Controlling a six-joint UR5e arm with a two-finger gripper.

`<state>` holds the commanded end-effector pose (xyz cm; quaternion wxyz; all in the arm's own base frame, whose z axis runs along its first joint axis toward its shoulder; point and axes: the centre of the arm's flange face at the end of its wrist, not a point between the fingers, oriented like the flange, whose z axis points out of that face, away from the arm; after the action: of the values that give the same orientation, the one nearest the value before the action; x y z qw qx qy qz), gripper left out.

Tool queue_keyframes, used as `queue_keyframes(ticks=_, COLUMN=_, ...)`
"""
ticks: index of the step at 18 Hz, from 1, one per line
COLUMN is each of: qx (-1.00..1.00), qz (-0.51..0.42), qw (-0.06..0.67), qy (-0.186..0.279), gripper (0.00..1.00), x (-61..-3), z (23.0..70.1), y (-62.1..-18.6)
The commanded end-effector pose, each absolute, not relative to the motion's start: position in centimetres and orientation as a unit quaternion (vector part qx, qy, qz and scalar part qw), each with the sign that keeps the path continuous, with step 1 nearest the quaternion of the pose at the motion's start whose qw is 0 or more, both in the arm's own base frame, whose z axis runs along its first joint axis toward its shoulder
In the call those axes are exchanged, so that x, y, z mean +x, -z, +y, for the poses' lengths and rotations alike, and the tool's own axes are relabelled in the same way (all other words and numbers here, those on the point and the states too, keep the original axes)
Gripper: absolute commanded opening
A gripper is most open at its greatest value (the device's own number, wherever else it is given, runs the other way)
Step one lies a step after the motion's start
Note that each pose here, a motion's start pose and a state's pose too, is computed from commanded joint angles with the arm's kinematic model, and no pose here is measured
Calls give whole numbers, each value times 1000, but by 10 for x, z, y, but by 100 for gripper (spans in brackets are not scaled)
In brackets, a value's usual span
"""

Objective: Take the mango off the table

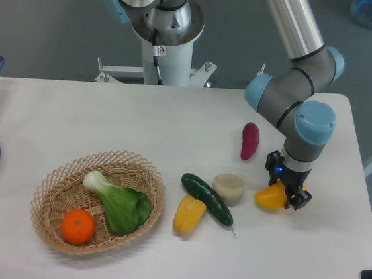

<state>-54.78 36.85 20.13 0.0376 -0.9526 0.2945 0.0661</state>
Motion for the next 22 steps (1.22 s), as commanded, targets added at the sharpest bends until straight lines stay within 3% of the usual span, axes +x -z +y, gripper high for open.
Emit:
queue_keyframes(ticks=5, qx=-953, qz=293, qw=41, qy=-73, gripper=37, x=-549, z=367, y=-211)
queue_keyframes(ticks=9, qx=-951, qz=285, qw=68, qy=-95, gripper=37, x=-547, z=372, y=-242)
queue_keyframes(ticks=16, qx=-932, qz=144, qw=313, qy=-111, gripper=37, x=-526, z=389, y=-370)
queue_keyframes(ticks=19, qx=-916, qz=66, qw=381, qy=-103, gripper=37, x=-527, z=409, y=-436)
queue_keyframes(ticks=22, qx=-906, qz=17, qw=414, qy=-85, gripper=37, x=-525, z=414, y=-464)
